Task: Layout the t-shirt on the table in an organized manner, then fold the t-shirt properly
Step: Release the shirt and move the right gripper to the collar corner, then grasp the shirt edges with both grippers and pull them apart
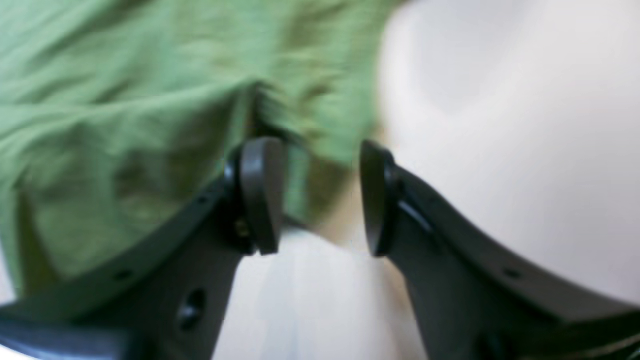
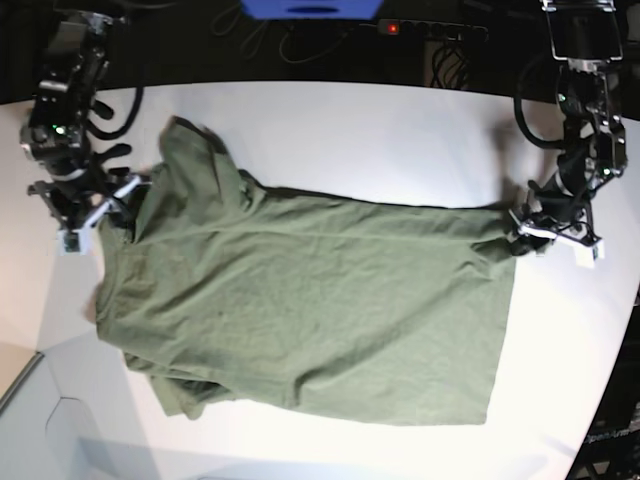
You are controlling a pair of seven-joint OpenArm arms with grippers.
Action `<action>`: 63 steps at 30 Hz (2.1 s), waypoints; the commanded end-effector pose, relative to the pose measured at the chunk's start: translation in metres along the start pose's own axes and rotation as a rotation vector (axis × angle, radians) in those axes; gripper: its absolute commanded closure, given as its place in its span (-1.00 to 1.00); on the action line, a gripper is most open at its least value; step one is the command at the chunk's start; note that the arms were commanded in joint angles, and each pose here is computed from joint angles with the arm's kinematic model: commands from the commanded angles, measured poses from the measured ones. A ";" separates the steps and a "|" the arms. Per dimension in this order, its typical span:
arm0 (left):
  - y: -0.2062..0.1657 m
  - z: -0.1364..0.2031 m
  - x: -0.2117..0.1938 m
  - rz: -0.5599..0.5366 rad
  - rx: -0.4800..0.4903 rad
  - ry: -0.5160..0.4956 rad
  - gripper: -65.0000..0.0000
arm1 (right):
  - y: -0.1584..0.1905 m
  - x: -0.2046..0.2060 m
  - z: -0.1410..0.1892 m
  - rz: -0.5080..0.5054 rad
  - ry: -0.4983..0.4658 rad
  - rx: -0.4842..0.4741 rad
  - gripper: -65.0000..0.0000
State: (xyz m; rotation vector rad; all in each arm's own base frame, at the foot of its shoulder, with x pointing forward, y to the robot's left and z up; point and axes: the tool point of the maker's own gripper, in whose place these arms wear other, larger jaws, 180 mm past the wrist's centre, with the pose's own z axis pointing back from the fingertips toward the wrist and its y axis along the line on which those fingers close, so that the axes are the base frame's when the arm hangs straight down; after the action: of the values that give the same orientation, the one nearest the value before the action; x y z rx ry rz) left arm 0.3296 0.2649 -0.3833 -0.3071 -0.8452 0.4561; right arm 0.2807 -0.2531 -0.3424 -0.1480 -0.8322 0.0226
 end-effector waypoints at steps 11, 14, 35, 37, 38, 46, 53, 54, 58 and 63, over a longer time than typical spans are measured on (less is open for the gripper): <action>0.006 0.059 0.054 0.066 0.001 -0.246 0.07 | -0.025 -0.021 0.036 -0.146 -0.027 -0.114 0.17; 0.014 0.065 0.063 0.085 0.018 -0.277 0.07 | 0.009 -0.028 0.033 -0.111 -0.007 -0.010 0.17; 0.045 0.086 0.082 0.117 0.092 -0.353 0.08 | 0.123 -0.099 -0.003 -0.100 0.213 0.315 1.00; 0.048 0.088 0.085 0.122 0.098 -0.366 0.08 | 0.125 -0.110 0.006 -0.092 0.235 0.319 1.00; 0.050 0.090 0.087 0.123 0.101 -0.372 0.08 | 0.125 -0.113 0.012 -0.087 0.236 0.318 1.00; 0.043 0.090 0.102 0.128 0.082 -0.408 0.08 | 0.124 -0.119 0.066 -0.008 0.223 0.312 1.00; 0.034 0.087 0.109 0.135 0.055 -0.423 0.07 | 0.113 -0.115 0.075 0.026 0.210 0.292 1.00; 0.034 0.087 0.110 0.135 0.054 -0.424 0.07 | 0.111 -0.115 0.075 0.032 0.210 0.291 1.00; 0.026 0.084 0.116 0.149 0.032 -0.442 0.07 | 0.112 -0.085 0.061 0.033 0.131 0.288 1.00; 0.011 0.056 0.103 0.166 -0.005 -0.374 0.07 | 0.114 -0.064 0.036 0.018 0.093 0.294 1.00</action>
State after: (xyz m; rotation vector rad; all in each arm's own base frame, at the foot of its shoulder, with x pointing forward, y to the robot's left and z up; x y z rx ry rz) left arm 0.3388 0.3237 -0.3038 -0.3083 -1.1360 0.6878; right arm 0.2184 -0.1398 -0.3832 0.1241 -0.7261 0.1390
